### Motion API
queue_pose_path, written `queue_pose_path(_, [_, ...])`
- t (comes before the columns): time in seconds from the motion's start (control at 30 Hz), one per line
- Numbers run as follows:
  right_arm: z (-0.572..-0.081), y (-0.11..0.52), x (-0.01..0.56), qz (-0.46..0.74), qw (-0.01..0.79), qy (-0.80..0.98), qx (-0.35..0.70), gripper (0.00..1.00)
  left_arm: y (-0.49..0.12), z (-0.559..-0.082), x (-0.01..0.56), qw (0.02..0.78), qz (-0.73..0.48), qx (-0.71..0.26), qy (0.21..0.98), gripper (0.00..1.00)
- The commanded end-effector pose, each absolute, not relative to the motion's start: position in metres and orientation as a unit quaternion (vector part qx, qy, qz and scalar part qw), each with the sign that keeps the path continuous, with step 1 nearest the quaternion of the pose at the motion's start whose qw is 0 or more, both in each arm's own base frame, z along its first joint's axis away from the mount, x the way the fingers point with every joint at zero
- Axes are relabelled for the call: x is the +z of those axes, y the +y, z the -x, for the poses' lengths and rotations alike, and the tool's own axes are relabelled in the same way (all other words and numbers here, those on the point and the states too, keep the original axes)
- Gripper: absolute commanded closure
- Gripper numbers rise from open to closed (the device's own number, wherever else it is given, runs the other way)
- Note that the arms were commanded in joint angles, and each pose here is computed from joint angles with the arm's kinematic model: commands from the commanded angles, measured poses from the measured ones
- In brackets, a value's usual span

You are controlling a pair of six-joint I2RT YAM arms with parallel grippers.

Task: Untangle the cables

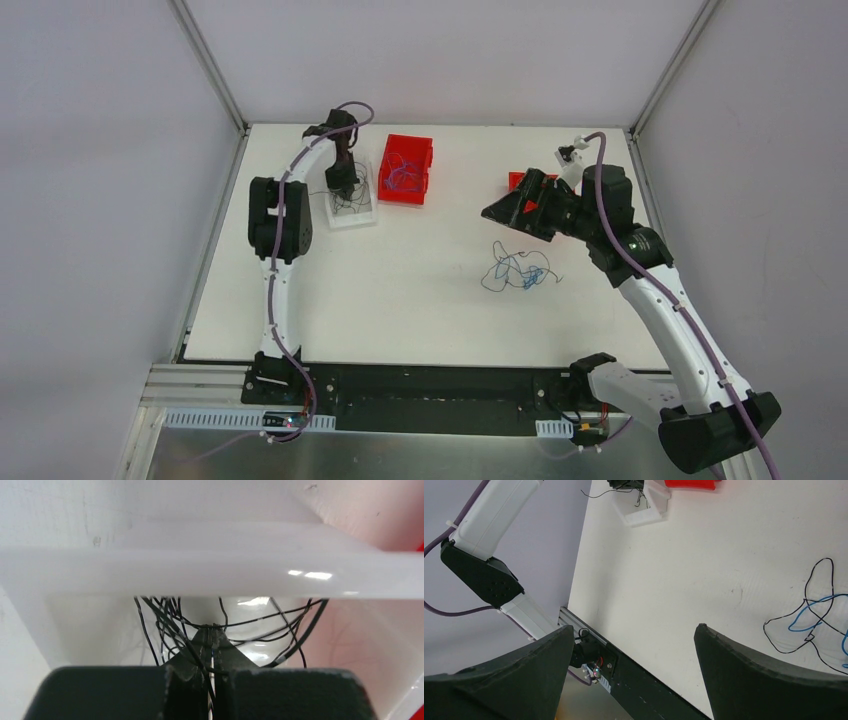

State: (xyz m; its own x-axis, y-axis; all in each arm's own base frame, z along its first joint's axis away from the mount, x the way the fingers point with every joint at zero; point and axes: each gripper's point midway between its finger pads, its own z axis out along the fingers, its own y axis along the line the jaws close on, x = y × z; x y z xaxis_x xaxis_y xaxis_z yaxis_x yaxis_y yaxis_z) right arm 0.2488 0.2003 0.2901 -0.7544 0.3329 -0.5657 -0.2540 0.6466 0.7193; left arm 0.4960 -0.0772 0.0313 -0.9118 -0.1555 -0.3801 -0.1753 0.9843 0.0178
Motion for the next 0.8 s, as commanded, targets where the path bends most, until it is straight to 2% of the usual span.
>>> queue_pose_path(0.0, [-0.248, 0.197, 0.31, -0.014, 0.373, 0.825, 0.424, 0.06, -0.106, -0.486, 0.006, 0.131, 0.128, -0.077, 0.98, 1.0])
queue_pose_path(0.13, [-0.248, 0.196, 0.311, -0.016, 0.375, 0.824, 0.424, 0.06, -0.109, -0.478, -0.007, 0.103, 0.142, -0.1, 0.979, 1.0])
queue_pose_path(0.27, [-0.247, 0.197, 0.312, -0.015, 0.376, 0.824, 0.424, 0.06, -0.108, -0.479, 0.019, 0.127, 0.134, -0.103, 0.977, 1.0])
queue_pose_path(0.3, [-0.248, 0.197, 0.311, -0.015, 0.374, 0.824, 0.424, 0.06, -0.108, -0.481, 0.031, 0.139, 0.129, -0.105, 0.976, 0.94])
queue_pose_path(0.37, [-0.248, 0.198, 0.312, -0.015, 0.373, 0.824, 0.426, 0.06, -0.103, -0.484, 0.053, 0.165, 0.125, -0.098, 0.973, 0.78])
queue_pose_path(0.47, [-0.249, 0.199, 0.311, -0.016, 0.371, 0.824, 0.429, 0.06, -0.096, -0.485, 0.085, 0.201, 0.122, -0.084, 0.968, 0.66])
queue_pose_path(0.77, [-0.249, 0.201, 0.309, -0.016, 0.367, 0.823, 0.434, 0.06, -0.103, -0.476, 0.138, 0.241, 0.098, -0.091, 0.961, 0.62])
